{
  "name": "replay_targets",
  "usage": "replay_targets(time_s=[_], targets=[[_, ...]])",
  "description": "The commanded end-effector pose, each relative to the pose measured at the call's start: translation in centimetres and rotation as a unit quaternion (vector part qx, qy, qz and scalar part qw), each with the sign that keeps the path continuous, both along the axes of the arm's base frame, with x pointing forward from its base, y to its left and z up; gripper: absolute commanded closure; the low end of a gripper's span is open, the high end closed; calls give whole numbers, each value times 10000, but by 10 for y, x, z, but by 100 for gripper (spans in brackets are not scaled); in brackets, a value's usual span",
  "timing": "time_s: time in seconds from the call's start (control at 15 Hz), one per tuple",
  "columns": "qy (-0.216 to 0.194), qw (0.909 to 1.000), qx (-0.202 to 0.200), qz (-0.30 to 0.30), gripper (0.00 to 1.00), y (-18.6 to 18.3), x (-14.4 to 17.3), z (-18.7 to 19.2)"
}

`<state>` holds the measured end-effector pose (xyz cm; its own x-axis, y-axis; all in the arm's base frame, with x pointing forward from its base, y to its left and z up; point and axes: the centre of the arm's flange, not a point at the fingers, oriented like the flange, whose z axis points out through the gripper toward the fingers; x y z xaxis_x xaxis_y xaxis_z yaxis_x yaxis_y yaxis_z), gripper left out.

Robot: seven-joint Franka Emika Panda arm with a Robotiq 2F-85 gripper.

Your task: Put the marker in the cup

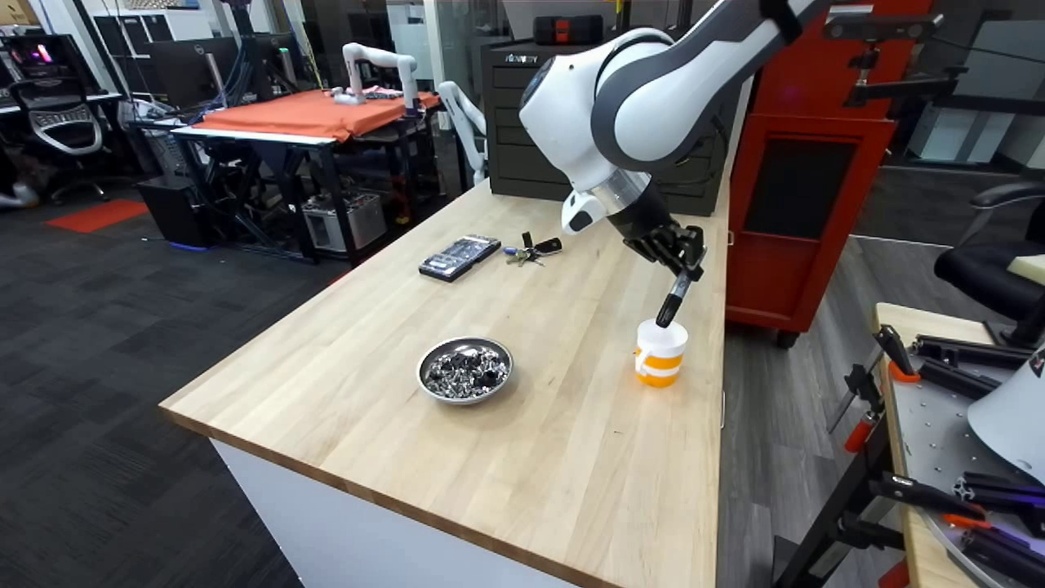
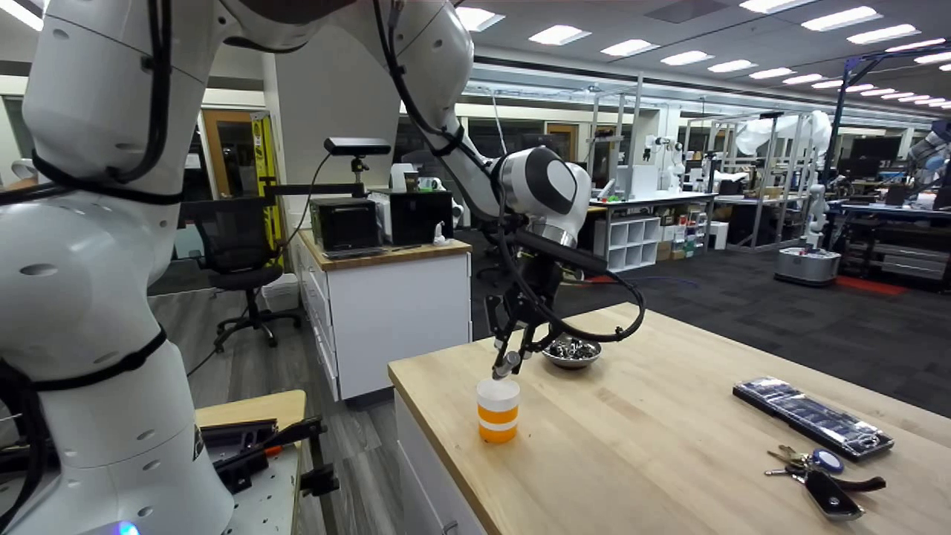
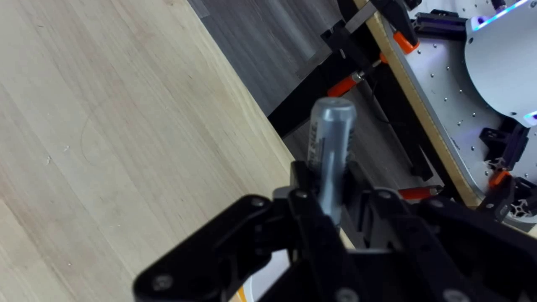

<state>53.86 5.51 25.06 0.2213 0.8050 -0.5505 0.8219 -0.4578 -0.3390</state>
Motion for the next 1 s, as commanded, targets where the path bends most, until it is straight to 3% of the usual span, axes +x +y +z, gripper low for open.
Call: replay_targets(time_s=[0.0, 0.47, 0.93], targets=[[263, 9994, -41, 214, 94, 8, 9, -9], [694, 9968, -34, 401, 94, 19, 12, -38], [1054, 9894, -429, 907, 94, 41, 27, -51]])
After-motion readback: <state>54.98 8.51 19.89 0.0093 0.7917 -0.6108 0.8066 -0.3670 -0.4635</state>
